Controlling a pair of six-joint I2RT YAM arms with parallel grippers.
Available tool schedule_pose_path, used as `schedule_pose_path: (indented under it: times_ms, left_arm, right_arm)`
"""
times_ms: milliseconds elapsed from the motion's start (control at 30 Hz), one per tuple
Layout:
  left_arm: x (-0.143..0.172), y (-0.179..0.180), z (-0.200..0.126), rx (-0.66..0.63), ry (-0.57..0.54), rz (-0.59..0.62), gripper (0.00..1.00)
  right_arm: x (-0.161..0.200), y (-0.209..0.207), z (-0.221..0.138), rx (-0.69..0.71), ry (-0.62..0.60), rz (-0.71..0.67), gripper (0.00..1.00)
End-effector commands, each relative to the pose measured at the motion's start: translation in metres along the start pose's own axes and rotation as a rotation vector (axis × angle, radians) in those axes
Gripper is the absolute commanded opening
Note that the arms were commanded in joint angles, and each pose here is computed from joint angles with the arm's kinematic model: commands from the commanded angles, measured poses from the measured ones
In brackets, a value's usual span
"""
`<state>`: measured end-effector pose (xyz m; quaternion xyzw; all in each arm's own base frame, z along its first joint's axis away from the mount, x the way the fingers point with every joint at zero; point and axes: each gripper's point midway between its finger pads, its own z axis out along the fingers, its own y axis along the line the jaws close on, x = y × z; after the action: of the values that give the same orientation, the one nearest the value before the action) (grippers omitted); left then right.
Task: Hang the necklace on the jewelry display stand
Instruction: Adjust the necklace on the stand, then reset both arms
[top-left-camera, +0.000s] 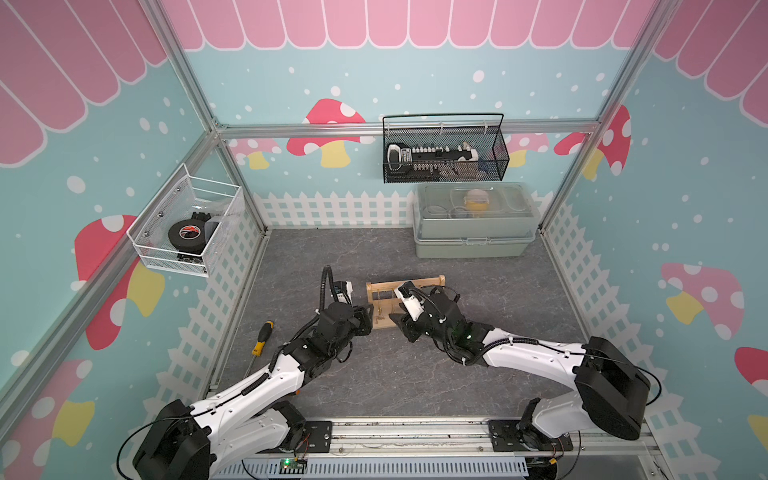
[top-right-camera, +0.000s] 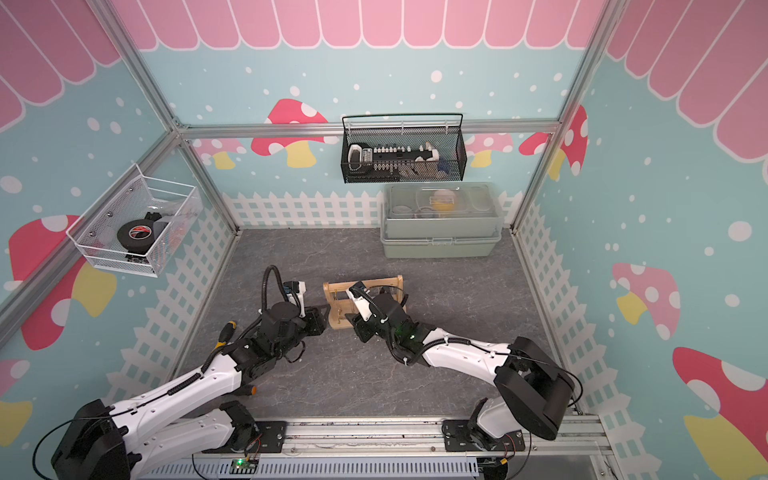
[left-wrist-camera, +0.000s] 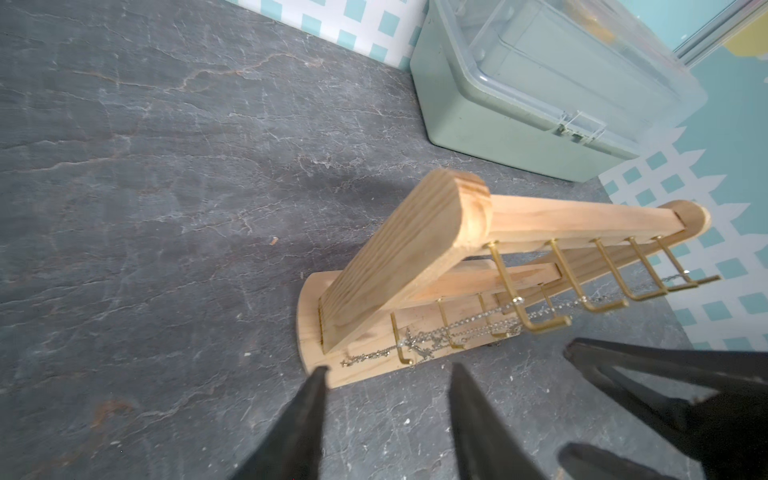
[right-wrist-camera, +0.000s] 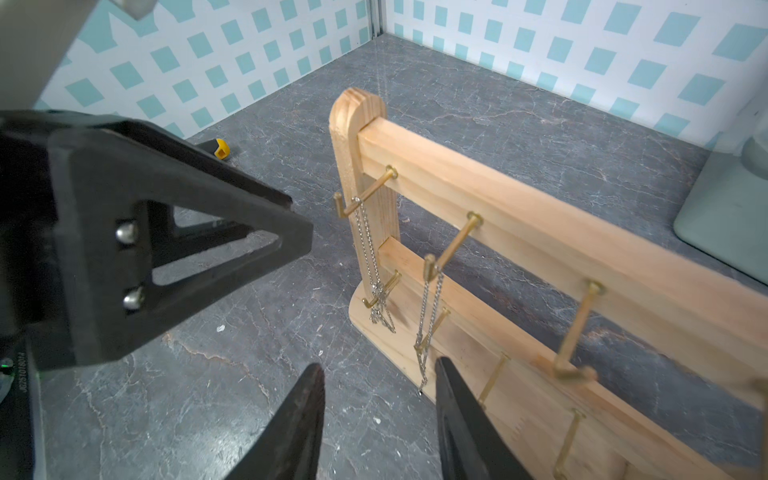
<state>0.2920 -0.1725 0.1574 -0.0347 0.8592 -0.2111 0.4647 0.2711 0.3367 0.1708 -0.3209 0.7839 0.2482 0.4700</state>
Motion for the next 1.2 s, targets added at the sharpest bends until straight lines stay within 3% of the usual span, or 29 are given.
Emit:
schedule_pose_path:
  times_ms: [0,67,267,500,600,767,933,1000,1067,1167]
  left_arm:
    - [-0.01,0.012,-0.008,-0.068,-0.026,0.007,0.91]
    - [-0.014,0.017,-0.011,-0.095,-0.035,0.009,0.99]
    - [-0.042,0.051,-0.034,-0.256,-0.122,-0.024,0.99]
    - [-0.071,0.096,-0.06,-0.507,-0.174,-0.059,0.99]
    - [-0.074,0.118,-0.066,-0.597,-0.193,-0.089,0.99]
    - [-0.074,0.165,-0.076,-0.764,-0.235,-0.155,1.0]
    - [-0.08,0.175,-0.055,-0.732,-0.267,0.028,0.99]
    - [-0.08,0.183,-0.046,-0.736,-0.217,0.108,0.99]
    - [-0.075,0.201,-0.047,-0.809,-0.168,0.133,0.99]
    - [-0.074,0.202,-0.041,-0.742,-0.203,0.159,0.99]
  right_arm:
    - [0.007,-0.012,-0.015,0.055,0.033,-0.028,0.57]
    - [0.008,-0.02,-0.024,0.085,0.046,-0.029,0.98]
    - [0.012,-0.076,-0.065,0.307,0.07,0.011,0.99]
    - [0.035,-0.175,-0.146,0.675,0.077,0.22,0.99]
    - [0.042,-0.198,-0.169,0.776,0.066,0.247,0.99]
    - [0.067,-0.225,-0.177,0.836,0.125,0.307,0.99]
    - [0.096,-0.256,-0.182,0.932,0.142,0.309,0.99]
    - [0.099,-0.263,-0.184,0.946,0.111,0.298,0.99]
    - [0.097,-0.273,-0.191,0.976,0.097,0.289,0.99]
    - [0.099,-0.294,-0.203,1.047,0.095,0.279,0.99]
